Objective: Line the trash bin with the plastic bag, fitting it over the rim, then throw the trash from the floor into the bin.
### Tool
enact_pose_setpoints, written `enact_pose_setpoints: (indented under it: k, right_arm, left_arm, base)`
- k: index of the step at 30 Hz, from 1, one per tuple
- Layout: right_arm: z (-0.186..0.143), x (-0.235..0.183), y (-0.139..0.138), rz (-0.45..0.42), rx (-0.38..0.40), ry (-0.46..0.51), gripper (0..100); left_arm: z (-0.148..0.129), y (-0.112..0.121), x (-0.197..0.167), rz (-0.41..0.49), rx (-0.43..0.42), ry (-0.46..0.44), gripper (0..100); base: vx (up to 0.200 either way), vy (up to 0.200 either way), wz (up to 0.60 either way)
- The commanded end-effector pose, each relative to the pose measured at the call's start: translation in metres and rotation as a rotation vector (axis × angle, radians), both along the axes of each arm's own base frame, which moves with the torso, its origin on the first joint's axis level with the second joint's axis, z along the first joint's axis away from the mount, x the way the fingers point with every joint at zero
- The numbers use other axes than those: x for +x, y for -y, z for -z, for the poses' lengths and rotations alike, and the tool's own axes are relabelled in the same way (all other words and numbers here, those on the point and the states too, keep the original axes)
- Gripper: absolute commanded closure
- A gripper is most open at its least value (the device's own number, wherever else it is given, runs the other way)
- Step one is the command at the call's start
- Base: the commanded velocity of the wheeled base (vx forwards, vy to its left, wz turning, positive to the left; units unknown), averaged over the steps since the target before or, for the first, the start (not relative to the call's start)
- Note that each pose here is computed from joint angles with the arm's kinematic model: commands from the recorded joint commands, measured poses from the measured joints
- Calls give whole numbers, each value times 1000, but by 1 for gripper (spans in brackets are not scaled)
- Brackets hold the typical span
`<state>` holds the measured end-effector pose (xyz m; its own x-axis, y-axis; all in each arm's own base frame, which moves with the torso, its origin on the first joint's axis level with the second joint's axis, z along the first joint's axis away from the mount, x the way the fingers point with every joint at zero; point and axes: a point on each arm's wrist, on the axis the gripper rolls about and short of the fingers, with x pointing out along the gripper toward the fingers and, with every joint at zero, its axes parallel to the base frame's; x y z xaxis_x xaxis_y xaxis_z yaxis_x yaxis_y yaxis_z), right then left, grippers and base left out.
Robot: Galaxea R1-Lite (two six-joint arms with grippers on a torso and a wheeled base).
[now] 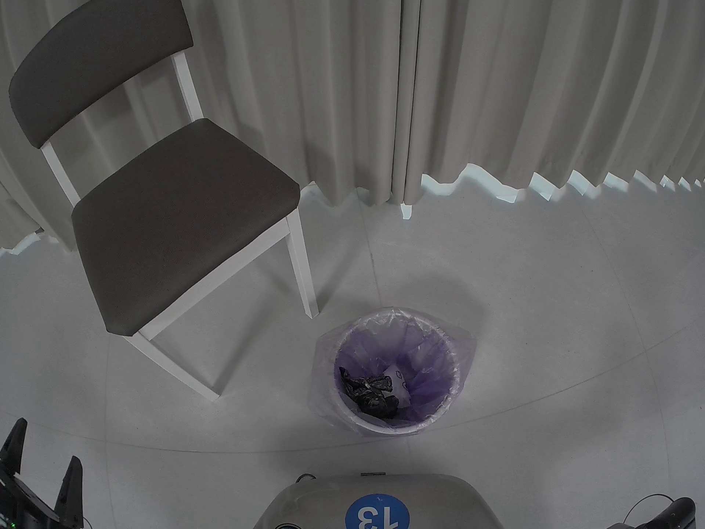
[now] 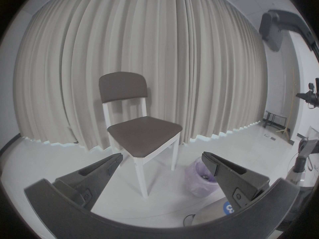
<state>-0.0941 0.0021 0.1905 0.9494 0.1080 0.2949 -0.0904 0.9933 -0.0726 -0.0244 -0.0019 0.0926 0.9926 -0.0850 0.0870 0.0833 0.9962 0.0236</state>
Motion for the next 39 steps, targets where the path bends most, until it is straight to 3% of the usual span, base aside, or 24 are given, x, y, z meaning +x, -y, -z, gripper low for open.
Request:
enact_pose_setpoints:
  k: [1,12,17,22,25,39]
  right_arm:
    - [30,27,0,19,3,-58,0]
    - [94,69,1,65,23,-111,0]
    - [110,71,1,58,75,-254,0]
    - [110,71,1,51,60,-254,0]
    - [115,71,2,83,32,-308,0]
    - [115,71,2,95,76,-303,0]
  left_arm:
    - [18,-2,1,-63,-12,-103,0]
    - [17,-2,1,-63,-19,-101,0]
    - [17,-2,2,-63,-16,-93,0]
    - [17,-2,2,-66,-17,-93,0]
    - [17,-2,2,-72,-21,-93,0]
    - [17,-2,2,-62,-14,-93,0]
  base:
    - [0,0,0]
    - [0,0,0]
    - [0,0,0]
    - [0,0,0]
    - [0,0,0]
    - [0,0,0]
